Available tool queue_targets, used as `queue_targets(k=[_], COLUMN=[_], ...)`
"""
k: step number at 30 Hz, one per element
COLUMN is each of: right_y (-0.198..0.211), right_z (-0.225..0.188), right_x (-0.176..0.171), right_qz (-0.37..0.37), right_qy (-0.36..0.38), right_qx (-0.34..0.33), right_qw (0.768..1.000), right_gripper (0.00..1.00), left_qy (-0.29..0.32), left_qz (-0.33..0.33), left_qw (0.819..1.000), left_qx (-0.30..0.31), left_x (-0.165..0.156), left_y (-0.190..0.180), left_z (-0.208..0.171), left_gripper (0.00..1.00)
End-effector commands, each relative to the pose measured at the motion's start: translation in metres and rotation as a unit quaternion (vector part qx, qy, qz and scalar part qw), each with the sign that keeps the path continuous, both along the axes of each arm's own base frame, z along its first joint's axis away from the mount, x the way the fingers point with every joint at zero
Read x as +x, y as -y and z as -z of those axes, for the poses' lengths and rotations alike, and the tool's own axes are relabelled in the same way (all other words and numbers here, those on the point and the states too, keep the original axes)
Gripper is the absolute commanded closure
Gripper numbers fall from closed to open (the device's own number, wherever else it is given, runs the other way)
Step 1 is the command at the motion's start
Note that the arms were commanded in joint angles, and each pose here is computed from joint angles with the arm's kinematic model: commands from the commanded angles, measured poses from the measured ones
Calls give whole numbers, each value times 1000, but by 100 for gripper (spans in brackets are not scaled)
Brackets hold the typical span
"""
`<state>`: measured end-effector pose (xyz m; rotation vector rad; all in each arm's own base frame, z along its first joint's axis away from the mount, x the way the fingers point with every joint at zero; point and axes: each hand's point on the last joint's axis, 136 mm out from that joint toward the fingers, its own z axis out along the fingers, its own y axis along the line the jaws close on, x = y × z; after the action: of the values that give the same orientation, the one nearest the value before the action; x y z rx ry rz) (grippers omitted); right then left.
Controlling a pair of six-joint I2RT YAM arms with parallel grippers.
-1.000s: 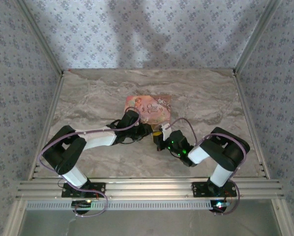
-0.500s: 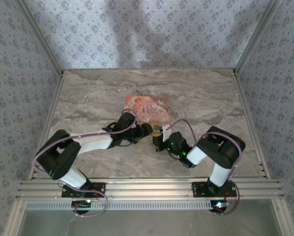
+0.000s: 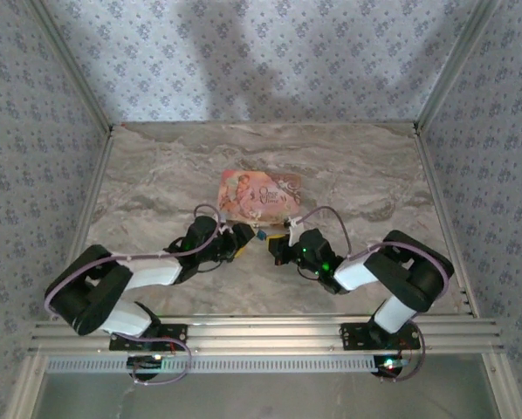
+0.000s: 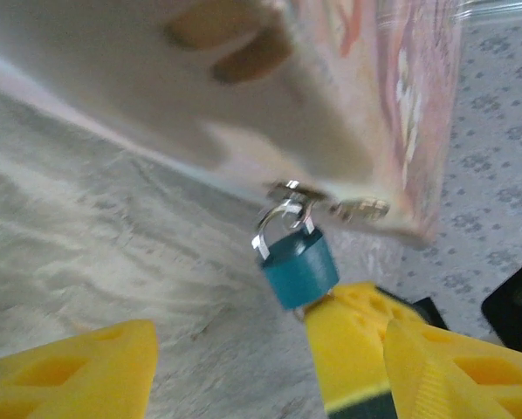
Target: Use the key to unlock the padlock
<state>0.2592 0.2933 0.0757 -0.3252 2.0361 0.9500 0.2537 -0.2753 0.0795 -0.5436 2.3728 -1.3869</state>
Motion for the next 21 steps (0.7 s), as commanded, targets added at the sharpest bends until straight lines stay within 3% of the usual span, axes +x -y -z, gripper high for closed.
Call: queue_targets(k=[1, 15, 21], right_y=[-13, -18, -23], right_z=[-18, -18, -22], right_x=[-1, -2, -2], right_qz=[-13, -14, -15], right_qy=[-22, -52, -67], right_qx=[25, 39, 49], right_qw=[999, 998, 996], right_gripper=[100, 100, 100], left_qy=[29, -11, -40], left_qz=[-1, -34, -45], left_qw=[997, 996, 996], left_qx=[-69, -79, -70], left_x=[9, 13, 10], left_y=[17, 27, 26], left_z=[-25, -2, 10], left_gripper=[33, 50, 45])
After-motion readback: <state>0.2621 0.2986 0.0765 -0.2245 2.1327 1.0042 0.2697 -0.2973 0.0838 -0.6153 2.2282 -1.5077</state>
